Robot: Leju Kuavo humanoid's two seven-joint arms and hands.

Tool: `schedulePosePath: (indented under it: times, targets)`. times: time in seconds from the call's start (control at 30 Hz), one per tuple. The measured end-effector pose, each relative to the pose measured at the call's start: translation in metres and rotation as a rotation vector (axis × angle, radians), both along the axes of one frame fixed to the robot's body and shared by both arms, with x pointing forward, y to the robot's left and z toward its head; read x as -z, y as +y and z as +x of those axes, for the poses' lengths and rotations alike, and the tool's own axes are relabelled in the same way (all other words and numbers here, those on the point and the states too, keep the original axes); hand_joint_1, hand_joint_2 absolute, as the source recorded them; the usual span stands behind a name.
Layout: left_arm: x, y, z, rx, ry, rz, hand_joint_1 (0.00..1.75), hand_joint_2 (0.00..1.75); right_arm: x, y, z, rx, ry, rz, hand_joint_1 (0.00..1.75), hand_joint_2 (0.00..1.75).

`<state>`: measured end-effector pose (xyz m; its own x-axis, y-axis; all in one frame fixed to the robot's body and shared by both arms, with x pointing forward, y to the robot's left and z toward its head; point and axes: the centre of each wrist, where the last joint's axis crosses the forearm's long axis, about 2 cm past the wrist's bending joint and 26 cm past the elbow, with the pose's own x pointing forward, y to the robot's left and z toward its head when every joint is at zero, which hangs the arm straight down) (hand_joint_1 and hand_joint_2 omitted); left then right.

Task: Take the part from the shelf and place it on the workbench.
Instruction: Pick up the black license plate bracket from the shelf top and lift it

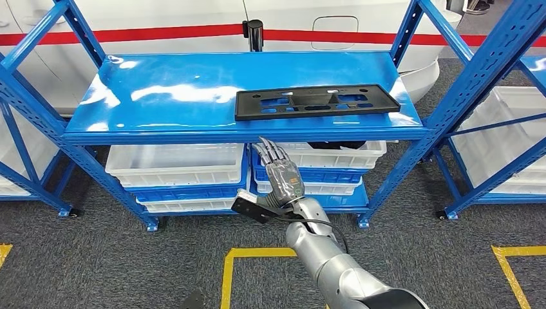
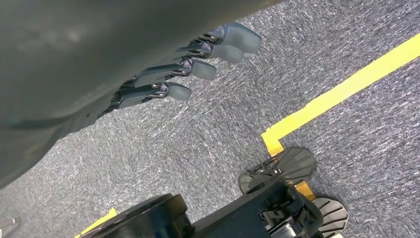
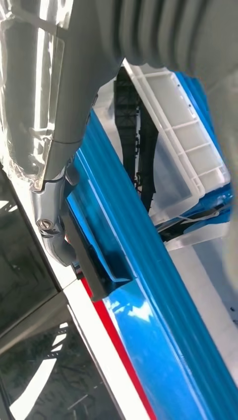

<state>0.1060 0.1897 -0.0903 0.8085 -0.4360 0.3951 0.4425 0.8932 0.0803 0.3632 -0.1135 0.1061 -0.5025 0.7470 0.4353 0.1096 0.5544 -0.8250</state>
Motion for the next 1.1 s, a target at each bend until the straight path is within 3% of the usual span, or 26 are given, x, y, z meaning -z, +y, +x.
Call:
schedulePosePath:
  times: [0.1, 0.63, 0.7, 0.77, 0.83, 1.1]
  targets:
    - [0.0, 0.0, 0.0, 0.0, 0.0, 0.001, 0.0, 0.0, 0.0, 0.0, 0.0, -0.002, -0.002, -0.011, 0.0, 1.75]
    - [-0.001, -0.001, 0.001, 0.097, -0.042, 0.06, 0.0, 0.0, -0.009, -0.008, 0.009, 0.009, -0.052, -0.085, 0.0, 1.75]
    - [-0.001, -0.001, 0.002, 0.104, -0.044, 0.063, 0.0, 0.0, -0.009, -0.01, 0.01, 0.019, -0.053, -0.08, 0.0, 0.87]
    - [-0.001, -0.002, 0.002, 0.112, -0.047, 0.066, 0.0, 0.0, -0.01, -0.014, 0.012, 0.033, -0.053, -0.081, 0.0, 0.87]
    - [-0.001, -0.002, 0.002, 0.117, -0.051, 0.069, 0.0, 0.0, -0.012, -0.02, 0.015, 0.051, -0.061, -0.095, 0.0, 1.75]
    - [-0.002, -0.003, 0.004, 0.182, -0.065, 0.085, 0.0, 0.0, -0.028, -0.071, 0.035, 0.228, -0.132, -0.144, 0.0, 1.75]
